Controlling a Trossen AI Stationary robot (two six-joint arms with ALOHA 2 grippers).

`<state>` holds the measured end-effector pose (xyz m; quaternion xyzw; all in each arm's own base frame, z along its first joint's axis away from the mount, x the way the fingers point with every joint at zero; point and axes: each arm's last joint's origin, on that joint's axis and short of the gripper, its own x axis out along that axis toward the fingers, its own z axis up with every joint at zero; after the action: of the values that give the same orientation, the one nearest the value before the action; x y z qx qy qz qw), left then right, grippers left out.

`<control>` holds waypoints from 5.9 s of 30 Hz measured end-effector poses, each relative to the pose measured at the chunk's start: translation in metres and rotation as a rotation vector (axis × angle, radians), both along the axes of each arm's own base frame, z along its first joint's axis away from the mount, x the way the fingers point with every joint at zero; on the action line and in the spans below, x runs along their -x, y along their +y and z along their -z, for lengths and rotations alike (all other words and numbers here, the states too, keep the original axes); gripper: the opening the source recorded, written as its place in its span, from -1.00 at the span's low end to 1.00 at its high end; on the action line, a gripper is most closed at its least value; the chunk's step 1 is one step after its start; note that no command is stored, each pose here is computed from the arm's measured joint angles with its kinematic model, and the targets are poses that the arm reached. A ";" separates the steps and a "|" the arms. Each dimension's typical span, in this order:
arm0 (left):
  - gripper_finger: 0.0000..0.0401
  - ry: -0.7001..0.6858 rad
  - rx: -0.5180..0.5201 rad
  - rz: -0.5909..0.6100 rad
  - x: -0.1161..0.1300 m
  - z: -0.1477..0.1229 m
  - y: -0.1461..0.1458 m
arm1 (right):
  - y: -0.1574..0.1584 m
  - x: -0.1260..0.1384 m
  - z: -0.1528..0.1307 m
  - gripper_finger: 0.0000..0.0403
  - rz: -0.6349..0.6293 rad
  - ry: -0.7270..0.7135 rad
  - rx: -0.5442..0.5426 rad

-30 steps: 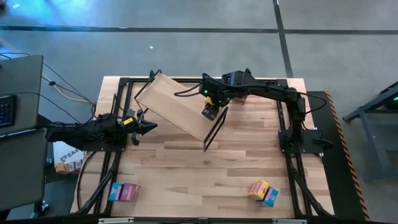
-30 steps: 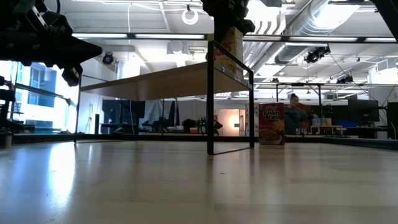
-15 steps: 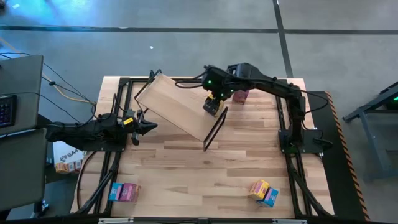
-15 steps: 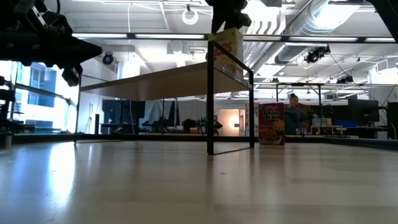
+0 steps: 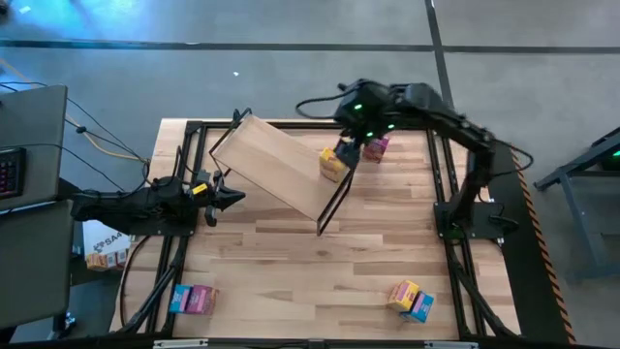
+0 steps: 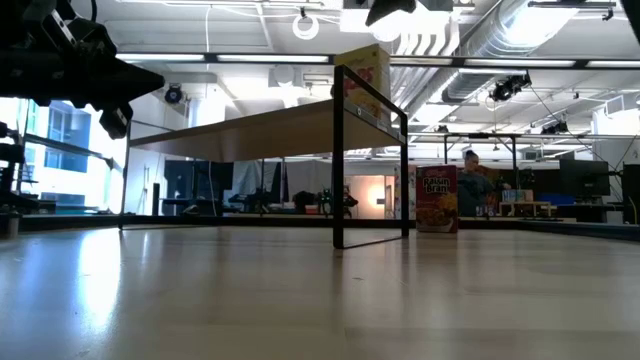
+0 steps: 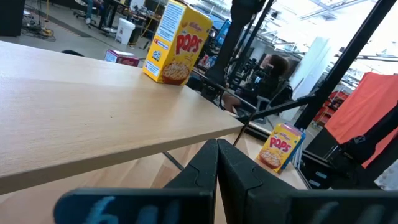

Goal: Stack cereal on shelf
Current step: Put the yellow cereal box on the shelf aligned with the other yellow cereal box

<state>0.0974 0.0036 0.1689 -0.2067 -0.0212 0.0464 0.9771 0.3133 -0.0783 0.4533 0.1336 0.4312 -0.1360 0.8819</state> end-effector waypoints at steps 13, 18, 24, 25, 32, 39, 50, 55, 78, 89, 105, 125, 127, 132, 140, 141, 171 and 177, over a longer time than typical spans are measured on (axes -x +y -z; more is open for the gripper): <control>-1.00 0.000 0.000 0.000 0.000 0.000 0.000 | 0.023 0.088 0.039 0.20 0.072 -0.335 -0.048; -1.00 0.000 0.000 0.000 0.000 0.000 0.000 | 0.040 0.114 0.057 0.20 0.099 -0.637 -0.139; -1.00 0.000 0.000 0.000 0.000 0.000 0.000 | 0.051 0.134 0.078 0.20 0.221 -0.676 -0.278; -1.00 0.000 0.000 0.000 0.000 0.000 0.000 | 0.052 0.135 0.079 0.20 0.233 -0.673 -0.300; -1.00 -0.079 0.056 0.001 0.000 -0.007 0.000 | 0.058 0.137 0.072 0.20 0.184 -0.684 -0.317; -1.00 -0.463 0.314 0.030 0.010 -0.040 0.001 | 0.065 0.140 0.070 0.20 0.058 -0.665 -0.313; -0.99 -0.652 0.579 -0.191 0.014 -0.050 0.010 | 0.072 0.139 0.069 0.20 -0.058 -0.665 -0.252; -0.84 -0.613 0.475 -0.218 0.008 -0.079 0.009 | 0.072 0.138 0.065 0.20 -0.024 -0.705 -0.308; 0.16 -0.114 0.093 -0.237 -0.002 -0.180 0.007 | 0.094 0.126 0.084 0.20 0.287 -0.341 -0.747; 0.16 -0.104 0.101 -0.239 -0.002 -0.178 0.007 | 0.195 0.108 0.100 0.20 0.581 0.527 -0.708; 0.16 -0.092 0.099 -0.219 -0.002 -0.177 0.006 | 0.278 0.092 0.145 0.20 0.908 0.761 -0.614; 0.17 -0.087 0.115 -0.217 -0.003 -0.177 0.006 | 0.311 0.088 0.177 0.20 1.171 0.630 -0.568; 0.17 -0.087 0.115 -0.217 -0.003 -0.177 0.006 | 0.312 0.087 0.177 0.20 1.173 0.628 -0.578; 0.17 -0.087 0.115 -0.217 -0.003 -0.177 0.006 | 0.312 0.086 0.178 0.20 1.184 0.616 -0.575; 0.17 -0.087 0.115 -0.217 -0.003 -0.176 0.006 | 0.312 0.081 0.187 0.20 1.210 0.614 -0.539; 0.17 -0.087 0.115 -0.217 -0.003 -0.176 0.006 | 0.313 0.080 0.188 0.20 1.209 0.614 -0.547; 0.17 -0.086 0.116 -0.218 -0.003 -0.176 0.006 | 0.300 0.081 0.184 0.20 1.069 0.550 -0.410; 0.17 -0.091 0.138 -0.216 -0.003 -0.176 0.006 | 0.300 0.092 0.174 0.20 1.170 0.586 -0.465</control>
<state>0.1001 0.0100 0.3452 -0.2718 -0.0844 0.1435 0.9478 0.2213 0.2216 0.2795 0.4873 0.5268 -0.5236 0.4592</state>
